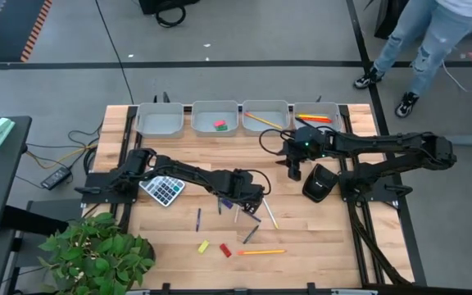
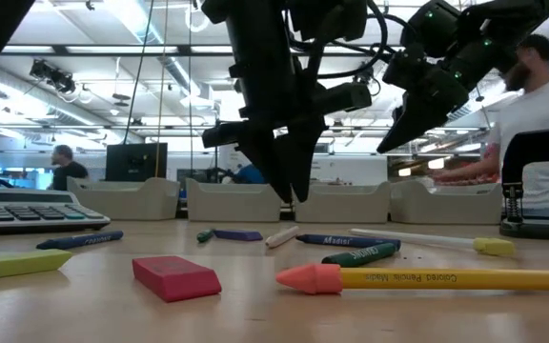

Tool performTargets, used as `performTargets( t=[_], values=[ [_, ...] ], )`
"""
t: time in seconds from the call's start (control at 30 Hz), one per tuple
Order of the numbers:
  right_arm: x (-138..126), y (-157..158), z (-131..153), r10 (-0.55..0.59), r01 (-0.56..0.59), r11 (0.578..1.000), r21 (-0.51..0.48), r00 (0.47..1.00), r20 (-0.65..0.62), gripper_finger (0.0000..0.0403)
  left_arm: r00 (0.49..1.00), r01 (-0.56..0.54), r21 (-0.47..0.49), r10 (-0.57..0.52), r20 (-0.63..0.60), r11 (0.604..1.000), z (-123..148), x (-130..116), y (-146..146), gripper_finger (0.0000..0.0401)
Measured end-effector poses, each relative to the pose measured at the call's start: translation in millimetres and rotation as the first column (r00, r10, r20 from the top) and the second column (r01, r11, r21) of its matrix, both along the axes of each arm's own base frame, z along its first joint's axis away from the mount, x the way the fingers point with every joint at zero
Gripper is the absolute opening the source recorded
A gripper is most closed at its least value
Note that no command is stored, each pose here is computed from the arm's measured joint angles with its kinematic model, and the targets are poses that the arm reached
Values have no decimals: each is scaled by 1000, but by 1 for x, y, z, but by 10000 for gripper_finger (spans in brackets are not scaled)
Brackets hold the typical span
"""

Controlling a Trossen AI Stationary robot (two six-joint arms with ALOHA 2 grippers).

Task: Sort crayons/erasers/pens/pencils in bins
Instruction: Put the pink pen into the gray bin

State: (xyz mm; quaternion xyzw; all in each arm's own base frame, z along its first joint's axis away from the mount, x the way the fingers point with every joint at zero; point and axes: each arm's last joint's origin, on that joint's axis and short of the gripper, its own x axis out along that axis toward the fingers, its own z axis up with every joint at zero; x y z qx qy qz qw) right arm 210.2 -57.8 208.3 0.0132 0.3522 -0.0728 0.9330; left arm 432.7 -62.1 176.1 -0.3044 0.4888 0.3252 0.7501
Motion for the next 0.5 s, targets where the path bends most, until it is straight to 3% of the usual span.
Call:
performTargets(
  t=[0.5],
  values=[
    [1, 0, 1, -7, 7, 1000, 4, 1000, 19, 156, 995, -96, -43, 94, -43, 994, -15, 0, 1, 157]
  ],
)
